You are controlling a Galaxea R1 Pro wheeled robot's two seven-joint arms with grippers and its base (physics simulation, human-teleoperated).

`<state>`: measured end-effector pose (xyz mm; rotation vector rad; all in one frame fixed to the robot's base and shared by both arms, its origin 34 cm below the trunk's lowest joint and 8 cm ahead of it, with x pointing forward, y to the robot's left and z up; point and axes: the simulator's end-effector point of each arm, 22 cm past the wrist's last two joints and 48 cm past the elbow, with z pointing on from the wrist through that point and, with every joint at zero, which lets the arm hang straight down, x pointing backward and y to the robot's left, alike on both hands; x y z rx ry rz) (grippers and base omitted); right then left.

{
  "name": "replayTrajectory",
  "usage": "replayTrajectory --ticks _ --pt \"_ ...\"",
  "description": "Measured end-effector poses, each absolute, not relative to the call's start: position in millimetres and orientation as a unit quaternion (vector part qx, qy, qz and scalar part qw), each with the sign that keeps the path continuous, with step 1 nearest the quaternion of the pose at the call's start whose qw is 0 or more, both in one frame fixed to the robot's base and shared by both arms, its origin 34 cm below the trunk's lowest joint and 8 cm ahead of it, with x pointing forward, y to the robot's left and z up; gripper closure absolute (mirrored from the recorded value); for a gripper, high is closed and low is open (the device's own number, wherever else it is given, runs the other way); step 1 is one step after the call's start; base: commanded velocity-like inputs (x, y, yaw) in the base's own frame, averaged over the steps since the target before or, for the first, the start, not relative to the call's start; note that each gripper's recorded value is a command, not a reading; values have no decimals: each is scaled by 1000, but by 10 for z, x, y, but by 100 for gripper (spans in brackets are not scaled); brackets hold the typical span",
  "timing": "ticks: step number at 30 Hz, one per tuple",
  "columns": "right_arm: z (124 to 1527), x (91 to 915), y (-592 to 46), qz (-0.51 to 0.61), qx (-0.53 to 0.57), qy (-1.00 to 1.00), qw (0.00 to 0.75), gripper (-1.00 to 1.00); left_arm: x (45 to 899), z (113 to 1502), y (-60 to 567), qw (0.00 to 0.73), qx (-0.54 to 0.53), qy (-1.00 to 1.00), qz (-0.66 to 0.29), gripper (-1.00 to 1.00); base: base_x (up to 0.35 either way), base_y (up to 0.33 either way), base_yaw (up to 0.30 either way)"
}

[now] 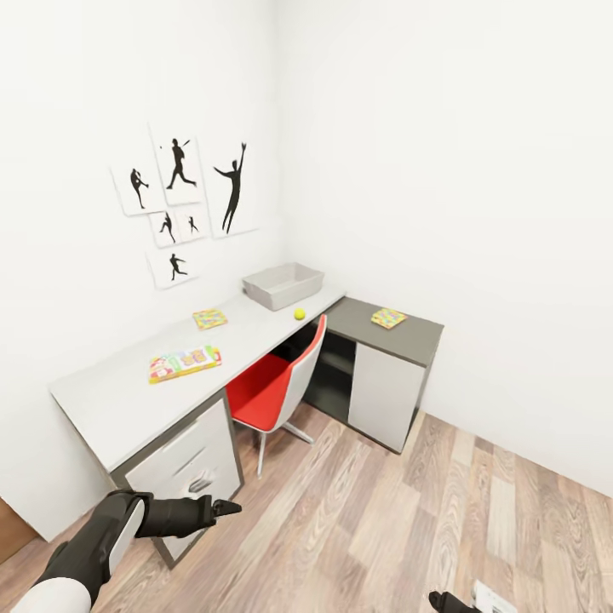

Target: Put all the toys in the child's room - the three board games (two on the bed and one on the table), the two jigsaw puzzles on the table, and the tennis ball on the table - inside the toy box on the table in the child's room.

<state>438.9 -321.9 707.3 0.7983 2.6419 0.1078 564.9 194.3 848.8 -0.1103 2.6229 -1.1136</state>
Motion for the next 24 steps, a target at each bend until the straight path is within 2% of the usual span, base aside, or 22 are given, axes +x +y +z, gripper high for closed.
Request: replayTrajectory --ticks 24 --pt "7022 4343 -3222 36 284 941 182 -100 5626 8418 1943 138 -41 911 -386 -100 0 0 -256"
